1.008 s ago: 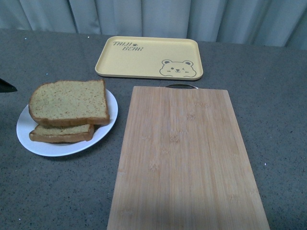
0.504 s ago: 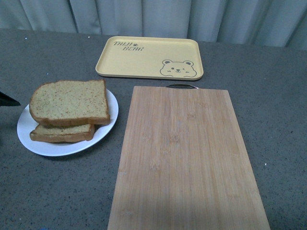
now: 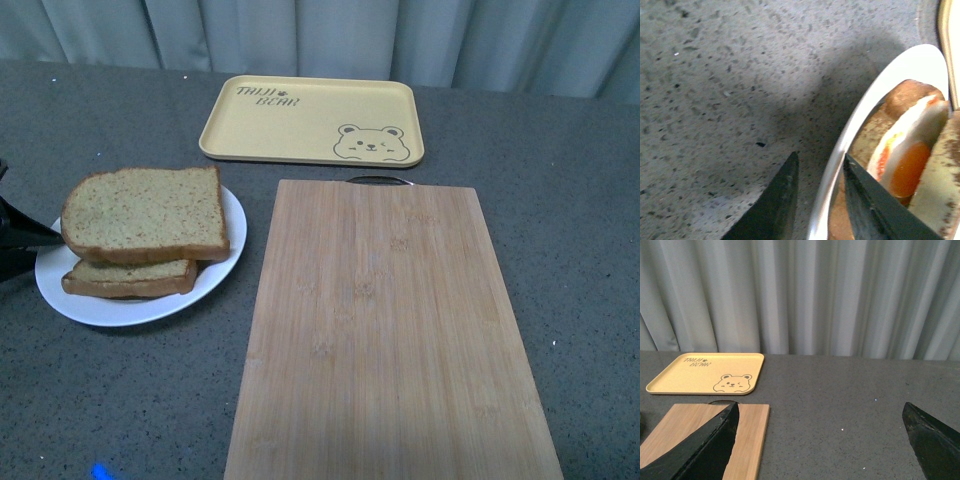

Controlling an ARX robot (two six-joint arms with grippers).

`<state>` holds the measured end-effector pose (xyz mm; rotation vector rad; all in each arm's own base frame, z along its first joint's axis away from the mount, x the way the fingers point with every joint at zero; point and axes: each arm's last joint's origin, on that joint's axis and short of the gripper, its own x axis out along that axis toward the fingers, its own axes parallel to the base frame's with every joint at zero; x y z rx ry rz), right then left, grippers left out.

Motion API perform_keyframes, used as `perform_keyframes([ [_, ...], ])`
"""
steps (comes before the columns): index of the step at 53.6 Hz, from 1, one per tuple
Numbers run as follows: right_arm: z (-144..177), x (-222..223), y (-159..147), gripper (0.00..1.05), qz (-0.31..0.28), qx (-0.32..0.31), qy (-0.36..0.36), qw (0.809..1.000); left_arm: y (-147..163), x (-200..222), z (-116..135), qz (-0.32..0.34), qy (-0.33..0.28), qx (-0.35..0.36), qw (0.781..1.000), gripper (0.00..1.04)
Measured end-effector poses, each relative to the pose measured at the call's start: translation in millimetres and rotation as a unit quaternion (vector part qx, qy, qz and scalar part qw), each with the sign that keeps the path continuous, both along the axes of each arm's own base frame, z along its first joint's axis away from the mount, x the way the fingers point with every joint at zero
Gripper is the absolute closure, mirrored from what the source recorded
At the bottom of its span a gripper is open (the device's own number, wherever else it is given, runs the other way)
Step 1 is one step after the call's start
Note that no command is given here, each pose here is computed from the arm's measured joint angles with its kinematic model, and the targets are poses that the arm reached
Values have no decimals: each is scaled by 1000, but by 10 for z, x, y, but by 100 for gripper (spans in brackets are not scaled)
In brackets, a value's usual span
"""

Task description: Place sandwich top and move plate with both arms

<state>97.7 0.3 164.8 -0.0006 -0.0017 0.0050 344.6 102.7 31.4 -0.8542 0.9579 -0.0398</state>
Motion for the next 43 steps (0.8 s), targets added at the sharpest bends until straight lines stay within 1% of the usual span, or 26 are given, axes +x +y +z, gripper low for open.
perform_keyframes([
  [2, 0, 0, 0, 9, 0, 0, 0, 1000, -3, 6, 5, 0, -3, -5, 1000, 81],
  [6, 0, 0, 0, 9, 0, 0, 0, 1000, -1, 4, 7, 1, -4, -15, 1000, 92],
  [11, 0, 0, 0, 9, 0, 0, 0, 1000, 26, -7, 35, 1, -18, -40, 999, 101],
  [17, 0, 0, 0, 9, 0, 0, 0, 1000, 38, -19, 86, 1, -39, -45, 998, 101],
  [30, 0, 0, 0, 9, 0, 0, 0, 1000, 56, -142, 91, 1, -89, -77, 993, 101],
  [35, 0, 0, 0, 9, 0, 0, 0, 1000, 52, -191, 155, 0, -134, -99, 986, 101],
  [40, 0, 0, 0, 9, 0, 0, 0, 1000, 39, -206, 233, 18, -180, -131, 975, 101],
  [43, 0, 0, 0, 9, 0, 0, 0, 1000, 23, -180, 280, 19, -197, -143, 970, 101],
])
